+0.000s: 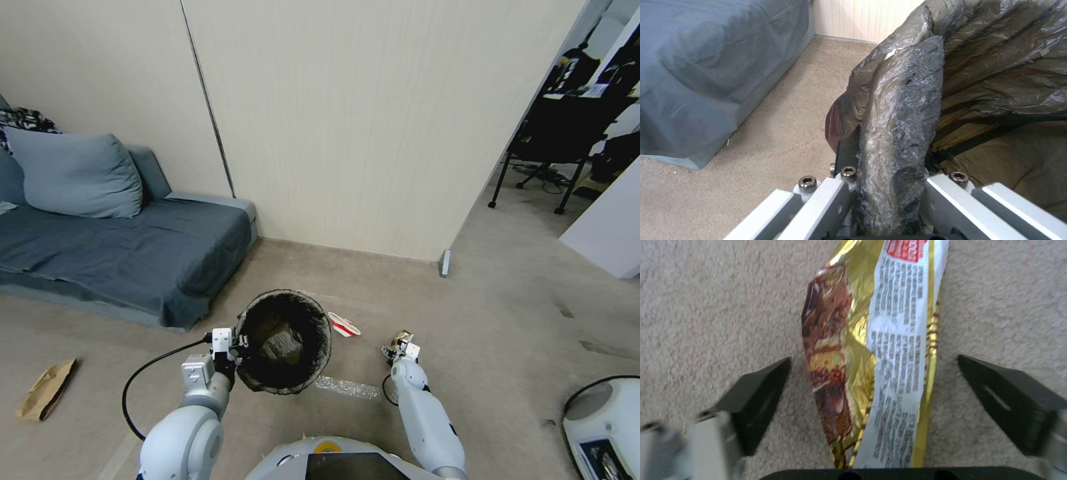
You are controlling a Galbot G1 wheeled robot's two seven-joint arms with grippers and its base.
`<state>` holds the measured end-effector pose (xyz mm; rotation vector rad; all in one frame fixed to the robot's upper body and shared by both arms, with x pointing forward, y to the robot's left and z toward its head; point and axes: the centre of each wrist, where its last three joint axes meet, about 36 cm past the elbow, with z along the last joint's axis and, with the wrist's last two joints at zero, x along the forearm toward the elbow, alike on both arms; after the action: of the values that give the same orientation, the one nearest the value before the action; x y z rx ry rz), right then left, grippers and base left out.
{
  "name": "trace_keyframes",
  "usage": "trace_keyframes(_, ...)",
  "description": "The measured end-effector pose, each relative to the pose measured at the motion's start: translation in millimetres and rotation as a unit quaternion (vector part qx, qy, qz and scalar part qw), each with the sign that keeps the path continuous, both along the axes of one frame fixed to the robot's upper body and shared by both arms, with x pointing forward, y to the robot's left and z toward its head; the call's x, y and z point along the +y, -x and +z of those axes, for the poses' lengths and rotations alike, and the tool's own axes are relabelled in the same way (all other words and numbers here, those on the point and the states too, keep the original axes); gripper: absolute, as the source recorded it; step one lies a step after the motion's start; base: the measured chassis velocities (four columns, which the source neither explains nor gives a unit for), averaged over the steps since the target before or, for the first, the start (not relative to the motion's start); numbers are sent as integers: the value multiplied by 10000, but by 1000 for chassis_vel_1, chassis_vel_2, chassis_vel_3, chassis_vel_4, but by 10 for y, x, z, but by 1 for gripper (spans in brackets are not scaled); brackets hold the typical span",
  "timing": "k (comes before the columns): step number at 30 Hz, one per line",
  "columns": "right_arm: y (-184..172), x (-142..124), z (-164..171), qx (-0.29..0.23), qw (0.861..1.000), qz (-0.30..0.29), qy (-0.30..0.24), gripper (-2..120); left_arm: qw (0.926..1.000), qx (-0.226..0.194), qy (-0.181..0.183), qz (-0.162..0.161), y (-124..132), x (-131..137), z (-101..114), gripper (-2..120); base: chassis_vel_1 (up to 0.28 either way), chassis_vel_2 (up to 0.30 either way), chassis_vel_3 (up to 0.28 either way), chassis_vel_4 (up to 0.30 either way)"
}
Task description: Pick up the trash bin, then pick up the garbage from the floor and place it into the trash bin.
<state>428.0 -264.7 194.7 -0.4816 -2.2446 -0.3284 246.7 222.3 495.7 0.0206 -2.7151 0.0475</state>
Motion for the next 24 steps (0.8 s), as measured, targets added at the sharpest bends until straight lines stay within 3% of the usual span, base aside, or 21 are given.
trace_keyframes(7, 10, -17, -19, -47, 10000, -38, -59, 56, 10000, 2, 8, -8, -2, -6, -3, 1, 0, 0, 0, 0)
trace_keyframes(13, 17, -8, -33, -45, 10000, -46, -67, 43, 10000, 1, 11, -27, -1, -7, -3, 1, 0, 0, 0, 0)
trace_keyframes(15, 26, -2, -47, -47, 10000, -55, -69, 26, 10000, -1, 10, -32, 0, -7, -1, 1, 0, 0, 0, 0)
trace_keyframes(18, 34, 0, -54, -51, 10000, -58, -60, 22, 10000, -3, 10, -36, 2, -6, 1, 1, 0, 0, 0, 0)
trace_keyframes(19, 39, -1, -56, -51, 10000, -58, -56, 13, 10000, -3, 9, -38, 2, -6, 2, 1, 0, 0, 0, 0)
trace_keyframes(21, 40, -1, -57, -51, 10000, -58, -55, 13, 10000, -3, 9, -39, 3, -6, 2, 1, 0, 0, 0, 0)
trace_keyframes(22, 57, -1, -59, -52, 10000, -55, -46, 3, 10000, -5, 6, -42, 4, -5, 4, 1, 0, 0, 0, 0)
trace_keyframes(24, 63, -1, -61, -52, 10000, -55, -43, 0, 10000, -5, 6, -43, 4, -5, 4, 1, 0, 0, 0, 0)
